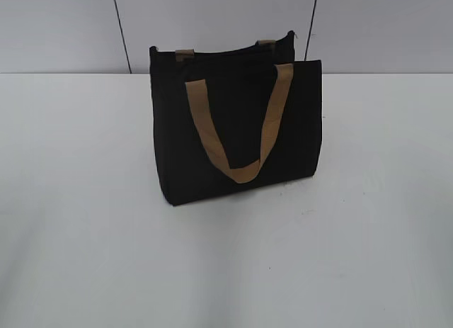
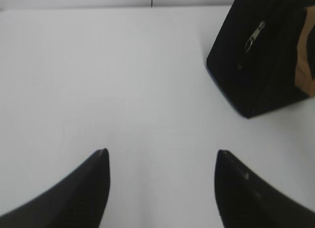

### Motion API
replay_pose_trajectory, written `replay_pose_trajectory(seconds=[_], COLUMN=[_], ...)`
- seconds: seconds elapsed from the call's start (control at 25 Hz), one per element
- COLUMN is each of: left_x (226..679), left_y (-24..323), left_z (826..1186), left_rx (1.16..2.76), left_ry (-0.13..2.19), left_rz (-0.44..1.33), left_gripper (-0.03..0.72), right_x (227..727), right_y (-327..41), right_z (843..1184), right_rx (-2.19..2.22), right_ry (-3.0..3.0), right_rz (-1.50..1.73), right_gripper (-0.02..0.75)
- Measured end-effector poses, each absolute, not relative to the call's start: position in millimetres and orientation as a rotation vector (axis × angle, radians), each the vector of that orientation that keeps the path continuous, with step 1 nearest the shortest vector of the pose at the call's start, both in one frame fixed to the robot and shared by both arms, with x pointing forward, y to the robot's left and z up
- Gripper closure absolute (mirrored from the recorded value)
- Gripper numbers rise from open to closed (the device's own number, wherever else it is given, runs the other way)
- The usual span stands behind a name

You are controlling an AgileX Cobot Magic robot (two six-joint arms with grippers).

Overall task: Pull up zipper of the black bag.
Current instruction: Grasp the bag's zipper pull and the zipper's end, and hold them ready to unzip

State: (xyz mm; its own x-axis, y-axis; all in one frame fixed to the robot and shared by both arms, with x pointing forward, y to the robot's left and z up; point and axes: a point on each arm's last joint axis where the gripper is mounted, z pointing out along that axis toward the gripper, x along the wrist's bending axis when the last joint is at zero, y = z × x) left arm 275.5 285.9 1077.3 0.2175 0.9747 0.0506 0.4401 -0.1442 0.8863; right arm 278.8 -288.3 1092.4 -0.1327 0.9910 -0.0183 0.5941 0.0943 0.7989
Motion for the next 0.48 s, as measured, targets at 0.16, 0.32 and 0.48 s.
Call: replay_pose_trajectory(seconds=[0.16,0.32,0.48], left_x=[307,344,380], left_y=[281,273,261], left_z=[1086,1081,1067], left_rx=[1.715,1.809,1.942], left_ry=[1.218,1.123,0.948], left_rz=[0.893,0.815,0.714], left_gripper=[0.193,0.195,0.196], right_x=[305,331,356], right_y=[-288,-284,-281], right_z=[1111,1126,1136], right_rx=[1.552,1.544,1.509], right_ry=[1.873,1.952,2.029], right_rz=[0.846,0.864,0.879], right_gripper=[0.379,0.379,0.379])
